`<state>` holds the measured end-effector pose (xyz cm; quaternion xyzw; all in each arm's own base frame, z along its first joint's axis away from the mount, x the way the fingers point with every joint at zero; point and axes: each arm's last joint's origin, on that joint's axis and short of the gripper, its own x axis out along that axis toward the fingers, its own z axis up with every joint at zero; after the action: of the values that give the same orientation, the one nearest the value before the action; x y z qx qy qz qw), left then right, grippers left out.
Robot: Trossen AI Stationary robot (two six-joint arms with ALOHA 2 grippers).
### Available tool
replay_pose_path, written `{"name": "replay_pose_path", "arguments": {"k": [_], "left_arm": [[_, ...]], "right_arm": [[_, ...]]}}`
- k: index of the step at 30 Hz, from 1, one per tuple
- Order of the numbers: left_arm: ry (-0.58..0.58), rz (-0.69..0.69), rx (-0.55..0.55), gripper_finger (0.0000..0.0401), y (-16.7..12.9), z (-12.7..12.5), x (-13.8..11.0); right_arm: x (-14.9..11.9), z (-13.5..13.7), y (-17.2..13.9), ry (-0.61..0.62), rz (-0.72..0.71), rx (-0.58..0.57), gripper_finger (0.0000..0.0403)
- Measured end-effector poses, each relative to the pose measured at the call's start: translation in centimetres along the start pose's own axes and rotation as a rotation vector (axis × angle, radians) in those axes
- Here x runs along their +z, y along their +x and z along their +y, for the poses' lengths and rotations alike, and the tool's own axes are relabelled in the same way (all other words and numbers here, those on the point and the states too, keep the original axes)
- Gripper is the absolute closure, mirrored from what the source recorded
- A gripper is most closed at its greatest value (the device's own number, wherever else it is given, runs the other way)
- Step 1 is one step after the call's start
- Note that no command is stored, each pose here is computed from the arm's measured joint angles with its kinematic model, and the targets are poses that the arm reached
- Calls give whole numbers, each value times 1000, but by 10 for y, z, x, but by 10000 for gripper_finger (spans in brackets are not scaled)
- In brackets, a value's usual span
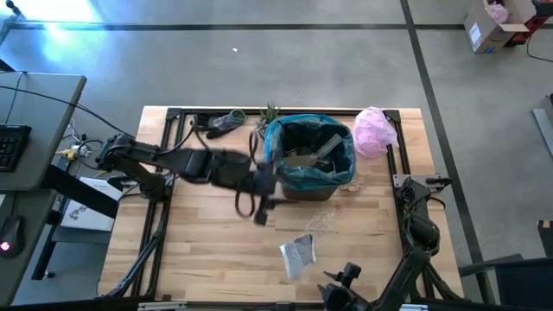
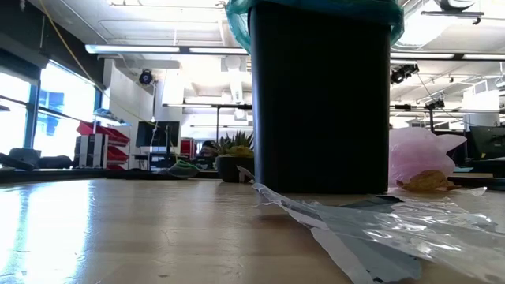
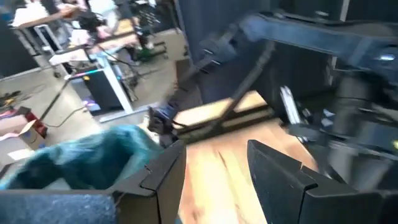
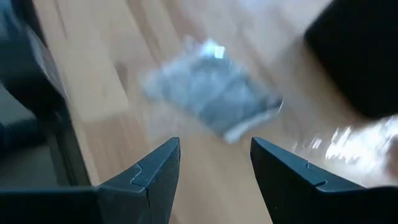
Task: Place trash/remove bag and relplace
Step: Put the transparent plastic into the trash bin
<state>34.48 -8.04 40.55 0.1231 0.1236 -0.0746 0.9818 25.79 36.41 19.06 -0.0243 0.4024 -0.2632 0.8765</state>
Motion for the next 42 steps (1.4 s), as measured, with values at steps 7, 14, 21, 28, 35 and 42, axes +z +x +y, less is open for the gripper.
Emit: {"name": "replay_pose_path", "arguments": {"k": [7, 14, 21, 28, 35, 42], "left_arm": [[75, 130, 0, 244, -8, -44, -6], [30, 222, -23, 244, -3, -74, -38], [-42, 269, -32, 244, 6, -97, -83], [-82, 233, -50, 245, 8, -111, -108], [-76, 248, -72, 245, 5, -120, -112], [-62, 238, -63, 245, 3, -124, -111]], "right_arm": [[-20, 4, 41, 60, 60, 2, 218], [4, 6, 65, -1, 31, 41, 218], [22, 3, 85, 19, 56, 42, 218], [44, 2, 113, -32, 54, 88, 218], [53, -47, 82, -94, 29, -152, 218], [38, -110, 48, 194, -86, -30, 233]]}}
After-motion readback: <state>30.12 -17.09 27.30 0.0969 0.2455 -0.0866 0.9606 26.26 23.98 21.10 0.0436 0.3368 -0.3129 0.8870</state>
